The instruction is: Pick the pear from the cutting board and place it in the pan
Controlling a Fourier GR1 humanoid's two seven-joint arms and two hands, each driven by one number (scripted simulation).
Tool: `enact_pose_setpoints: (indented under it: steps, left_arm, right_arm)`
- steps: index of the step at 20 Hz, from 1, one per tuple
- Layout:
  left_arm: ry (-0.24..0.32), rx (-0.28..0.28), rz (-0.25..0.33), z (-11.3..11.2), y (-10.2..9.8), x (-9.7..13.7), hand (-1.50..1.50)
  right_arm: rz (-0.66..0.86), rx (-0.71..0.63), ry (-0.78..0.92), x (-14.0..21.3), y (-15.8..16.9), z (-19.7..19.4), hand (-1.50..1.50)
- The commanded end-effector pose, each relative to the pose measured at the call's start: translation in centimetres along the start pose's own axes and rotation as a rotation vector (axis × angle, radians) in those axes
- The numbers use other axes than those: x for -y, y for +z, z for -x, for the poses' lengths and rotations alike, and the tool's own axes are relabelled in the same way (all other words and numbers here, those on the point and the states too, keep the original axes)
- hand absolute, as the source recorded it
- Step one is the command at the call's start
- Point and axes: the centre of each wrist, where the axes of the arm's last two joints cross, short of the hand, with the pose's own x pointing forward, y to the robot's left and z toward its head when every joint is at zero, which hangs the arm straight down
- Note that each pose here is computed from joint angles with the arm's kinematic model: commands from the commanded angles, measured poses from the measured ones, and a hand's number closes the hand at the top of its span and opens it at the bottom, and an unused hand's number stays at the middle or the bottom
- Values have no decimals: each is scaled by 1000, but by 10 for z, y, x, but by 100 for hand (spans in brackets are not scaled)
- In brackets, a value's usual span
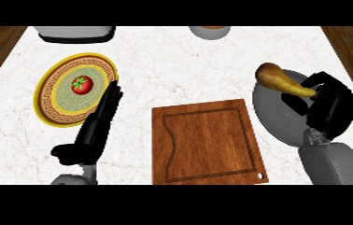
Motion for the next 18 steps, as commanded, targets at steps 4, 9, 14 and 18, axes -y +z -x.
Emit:
enact_pose_setpoints:
  steps: [4,9,14,18]
  left_arm:
    - [-3,4,9,-4,-6,8,0]
    - [-3,7,10,-4,-4,-2,0]
    - [1,18,39,-13,-10,0,0]
    - [4,25,30,0,-14,18,0]
  right_arm:
    - [59,-28,-7,-25,-53,52,150]
    - [-253,-208,44,-27,-59,69,-150]
    - [-545,-195,-32,-42,-71,64,-150]
    - [-523,-170,-105,-62,-74,73,-150]
